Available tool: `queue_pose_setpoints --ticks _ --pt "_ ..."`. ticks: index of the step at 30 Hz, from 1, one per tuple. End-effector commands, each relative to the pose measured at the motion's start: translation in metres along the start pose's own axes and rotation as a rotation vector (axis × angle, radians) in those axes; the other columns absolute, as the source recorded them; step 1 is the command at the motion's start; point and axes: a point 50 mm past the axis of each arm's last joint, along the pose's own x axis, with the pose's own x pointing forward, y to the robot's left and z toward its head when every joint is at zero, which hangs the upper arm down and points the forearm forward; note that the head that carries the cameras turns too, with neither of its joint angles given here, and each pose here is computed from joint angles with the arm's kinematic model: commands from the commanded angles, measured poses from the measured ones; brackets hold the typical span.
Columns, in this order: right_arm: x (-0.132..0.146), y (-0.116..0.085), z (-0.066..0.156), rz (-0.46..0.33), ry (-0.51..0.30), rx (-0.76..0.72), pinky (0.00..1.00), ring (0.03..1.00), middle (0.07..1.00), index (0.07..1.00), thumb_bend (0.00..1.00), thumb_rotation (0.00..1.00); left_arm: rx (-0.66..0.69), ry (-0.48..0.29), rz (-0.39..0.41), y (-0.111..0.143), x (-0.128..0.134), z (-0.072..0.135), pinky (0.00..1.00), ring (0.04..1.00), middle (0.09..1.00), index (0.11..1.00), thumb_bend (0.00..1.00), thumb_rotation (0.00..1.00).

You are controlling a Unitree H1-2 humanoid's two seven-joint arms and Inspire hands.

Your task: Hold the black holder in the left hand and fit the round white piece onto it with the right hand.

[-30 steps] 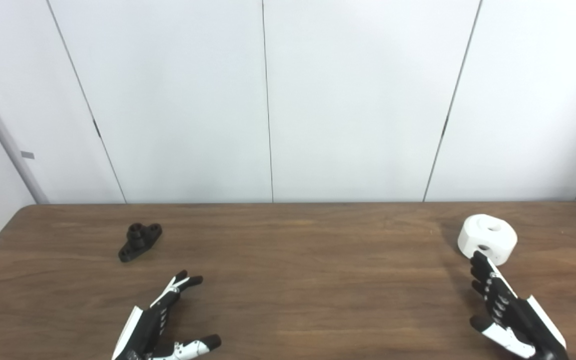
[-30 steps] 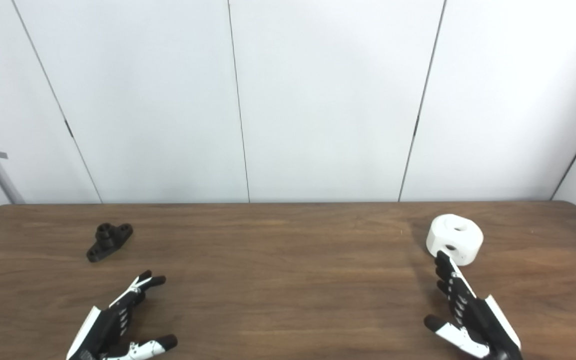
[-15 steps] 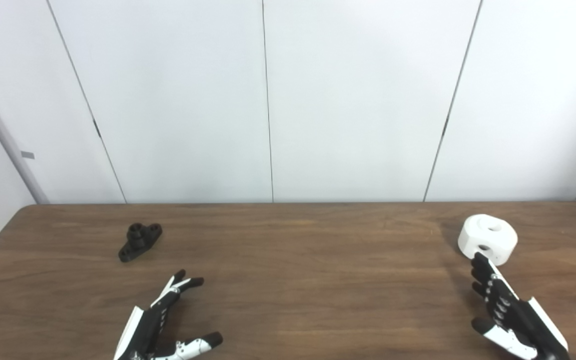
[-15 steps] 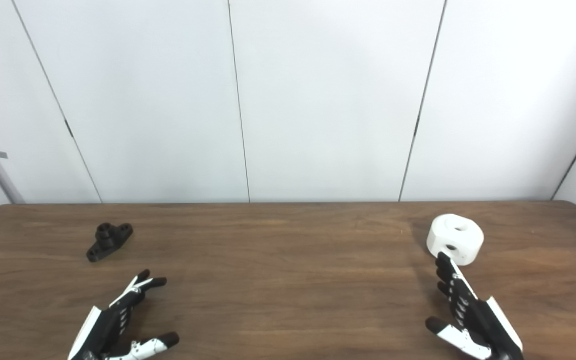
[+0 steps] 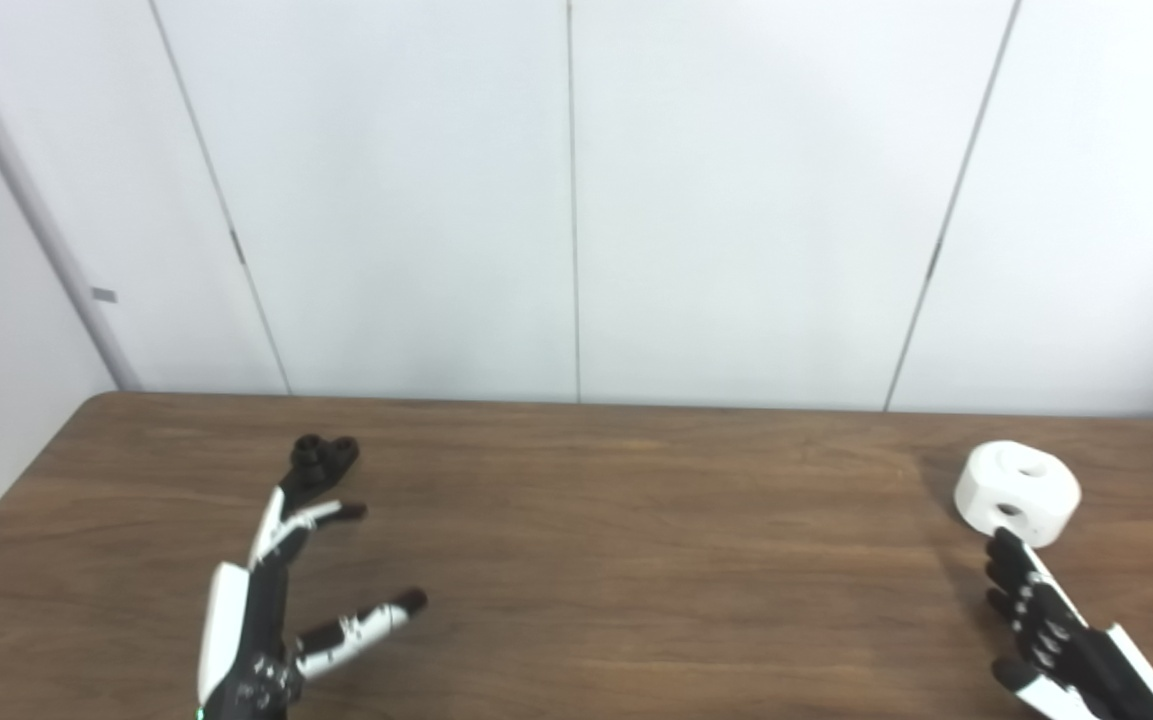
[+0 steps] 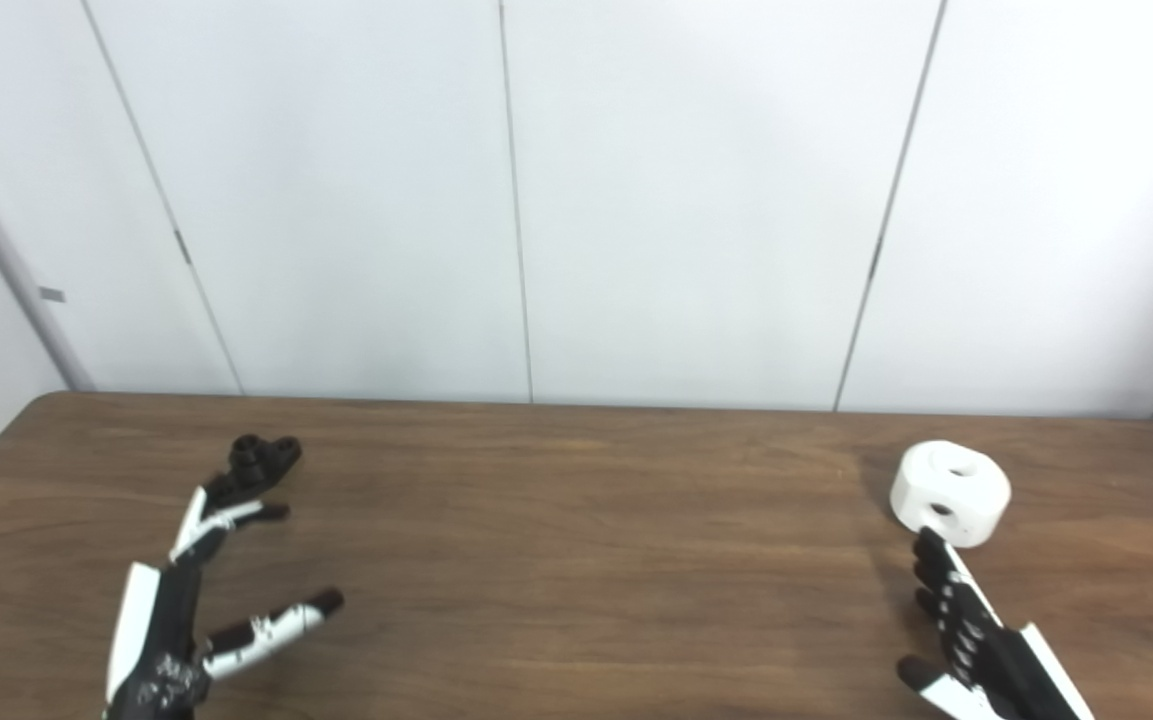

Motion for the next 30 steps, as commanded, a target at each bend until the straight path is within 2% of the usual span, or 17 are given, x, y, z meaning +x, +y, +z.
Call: queue_pose_setpoints --ticks 1,5,16,23,30 --pt "-0.015 -0.002 -0.014 -0.009 0.046 -0.004 1.00 1.000 1.000 1.000 1.00 0.63 0.036 -0.062 0.104 0.013 0.018 0.019 1.00 1.000 1.000 0.710 0.88 0.23" --pt "-0.016 -0.005 -0.013 -0.010 0.049 0.004 1.00 1.000 1.000 1.000 1.00 0.63 0.079 -0.040 0.167 0.022 0.034 0.022 1.00 1.000 1.000 0.696 0.89 0.24" --pt "-0.019 -0.011 -0.010 0.004 0.041 0.010 1.00 1.000 1.000 1.000 1.00 0.65 0.202 0.063 0.265 0.029 0.077 0.027 1.00 1.000 1.000 0.699 0.89 0.23" --pt "-0.019 -0.014 -0.011 0.010 0.034 0.006 1.00 1.000 1.000 1.000 1.00 0.66 0.256 0.138 0.238 0.026 0.103 0.015 1.00 1.000 1.000 0.709 0.91 0.27" --pt "-0.018 -0.017 -0.013 0.018 0.035 0.027 1.00 1.000 1.000 1.000 1.00 0.66 0.260 0.249 0.210 0.014 0.118 -0.002 1.00 1.000 1.000 0.729 0.92 0.29"
